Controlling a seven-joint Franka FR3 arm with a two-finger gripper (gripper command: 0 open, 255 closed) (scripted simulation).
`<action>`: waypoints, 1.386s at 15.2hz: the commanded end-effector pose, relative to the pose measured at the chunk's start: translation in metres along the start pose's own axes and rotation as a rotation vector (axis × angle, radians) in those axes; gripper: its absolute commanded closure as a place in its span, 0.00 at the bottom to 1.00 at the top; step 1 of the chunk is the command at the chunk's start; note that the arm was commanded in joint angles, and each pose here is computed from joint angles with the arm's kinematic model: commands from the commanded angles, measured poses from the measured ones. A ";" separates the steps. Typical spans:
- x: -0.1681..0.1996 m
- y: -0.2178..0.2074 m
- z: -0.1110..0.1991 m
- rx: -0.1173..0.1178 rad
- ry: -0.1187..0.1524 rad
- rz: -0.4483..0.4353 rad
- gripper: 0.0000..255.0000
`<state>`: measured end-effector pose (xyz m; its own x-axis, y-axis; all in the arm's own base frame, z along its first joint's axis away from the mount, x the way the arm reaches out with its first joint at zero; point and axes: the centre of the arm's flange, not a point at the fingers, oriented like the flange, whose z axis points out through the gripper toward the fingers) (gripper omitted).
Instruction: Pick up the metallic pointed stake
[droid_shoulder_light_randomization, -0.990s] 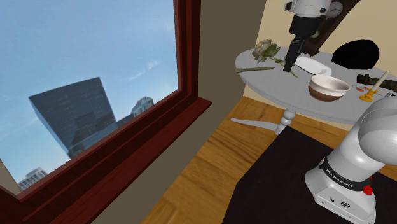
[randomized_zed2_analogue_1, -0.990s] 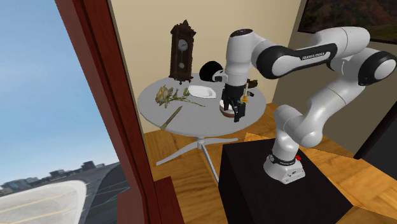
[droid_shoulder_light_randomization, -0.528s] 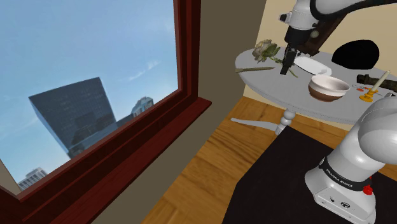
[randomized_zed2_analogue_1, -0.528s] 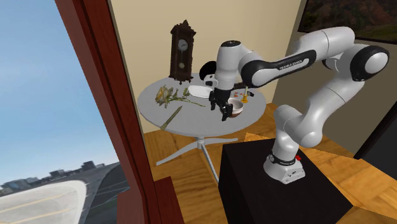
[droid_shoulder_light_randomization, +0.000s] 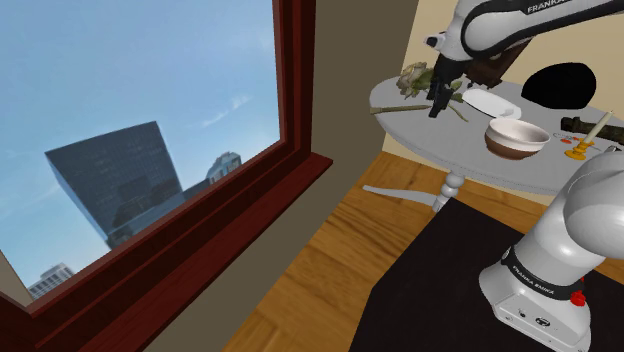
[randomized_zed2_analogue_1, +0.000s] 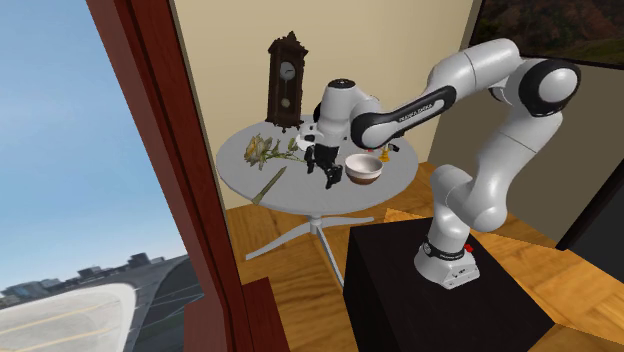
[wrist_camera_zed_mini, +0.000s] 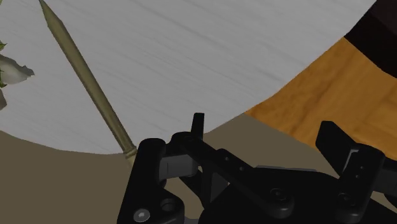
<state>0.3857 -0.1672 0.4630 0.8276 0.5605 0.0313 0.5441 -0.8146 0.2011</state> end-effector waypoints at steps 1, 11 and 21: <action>0.002 0.020 0.014 -0.025 0.016 -0.057 0.00; 0.034 0.114 0.074 -0.131 0.093 -0.323 0.00; 0.063 0.160 0.122 -0.189 0.135 -0.468 0.00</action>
<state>0.5424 -0.2795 0.3833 0.4706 0.8821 0.0192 0.8067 -0.4390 0.3956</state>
